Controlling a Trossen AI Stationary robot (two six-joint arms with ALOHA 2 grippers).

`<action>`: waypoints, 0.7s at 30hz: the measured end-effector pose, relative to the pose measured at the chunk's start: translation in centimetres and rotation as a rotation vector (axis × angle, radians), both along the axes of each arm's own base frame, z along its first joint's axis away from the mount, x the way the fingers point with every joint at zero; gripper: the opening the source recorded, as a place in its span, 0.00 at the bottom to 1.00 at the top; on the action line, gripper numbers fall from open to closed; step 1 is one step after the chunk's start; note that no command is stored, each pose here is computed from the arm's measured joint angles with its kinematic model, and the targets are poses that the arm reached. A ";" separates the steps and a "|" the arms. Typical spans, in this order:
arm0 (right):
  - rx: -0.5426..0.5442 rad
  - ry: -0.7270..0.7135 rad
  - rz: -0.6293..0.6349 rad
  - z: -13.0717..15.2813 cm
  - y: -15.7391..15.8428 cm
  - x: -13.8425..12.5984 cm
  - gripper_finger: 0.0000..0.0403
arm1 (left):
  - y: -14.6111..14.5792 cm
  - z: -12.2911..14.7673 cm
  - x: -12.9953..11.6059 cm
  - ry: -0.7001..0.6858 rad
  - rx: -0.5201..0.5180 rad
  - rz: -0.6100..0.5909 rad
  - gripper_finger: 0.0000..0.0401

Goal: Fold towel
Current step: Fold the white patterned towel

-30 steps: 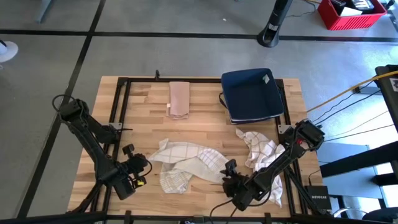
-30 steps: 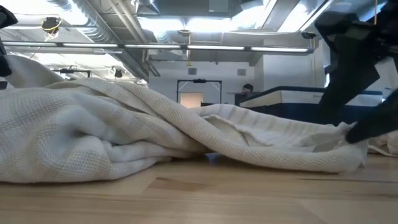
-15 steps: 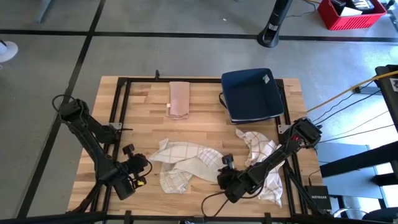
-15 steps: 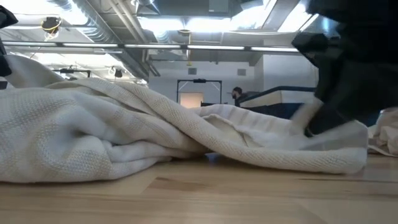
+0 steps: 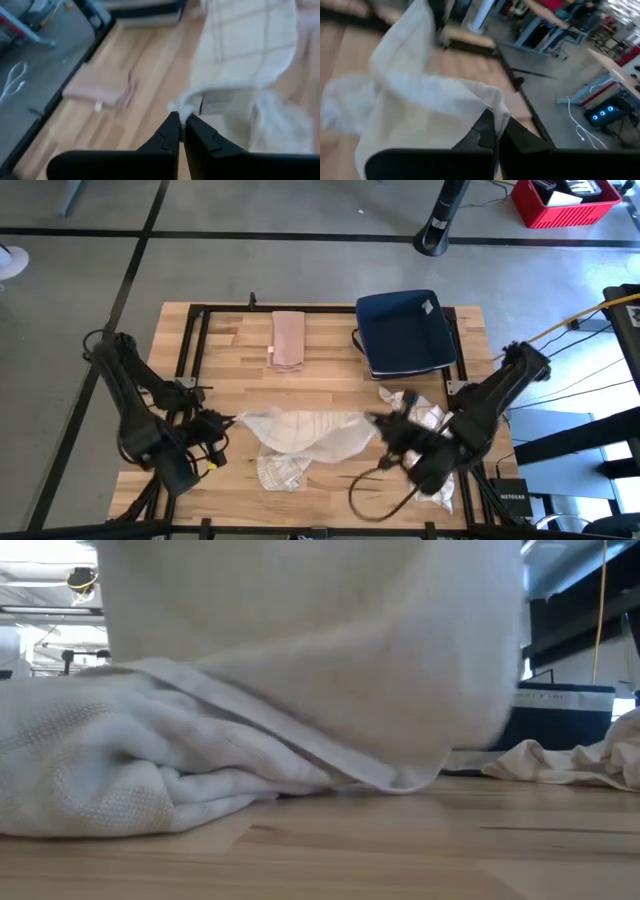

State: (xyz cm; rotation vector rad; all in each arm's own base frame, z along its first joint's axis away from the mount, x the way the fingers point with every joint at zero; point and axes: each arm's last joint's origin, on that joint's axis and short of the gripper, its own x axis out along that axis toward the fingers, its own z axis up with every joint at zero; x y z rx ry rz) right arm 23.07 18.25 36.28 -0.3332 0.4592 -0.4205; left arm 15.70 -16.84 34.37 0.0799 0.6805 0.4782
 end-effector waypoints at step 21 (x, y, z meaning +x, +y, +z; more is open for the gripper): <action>-0.019 -0.266 -0.013 12.3 -5.5 -2.7 0.01 | 6.6 16.2 -3.1 -0.481 0.190 0.018 0.01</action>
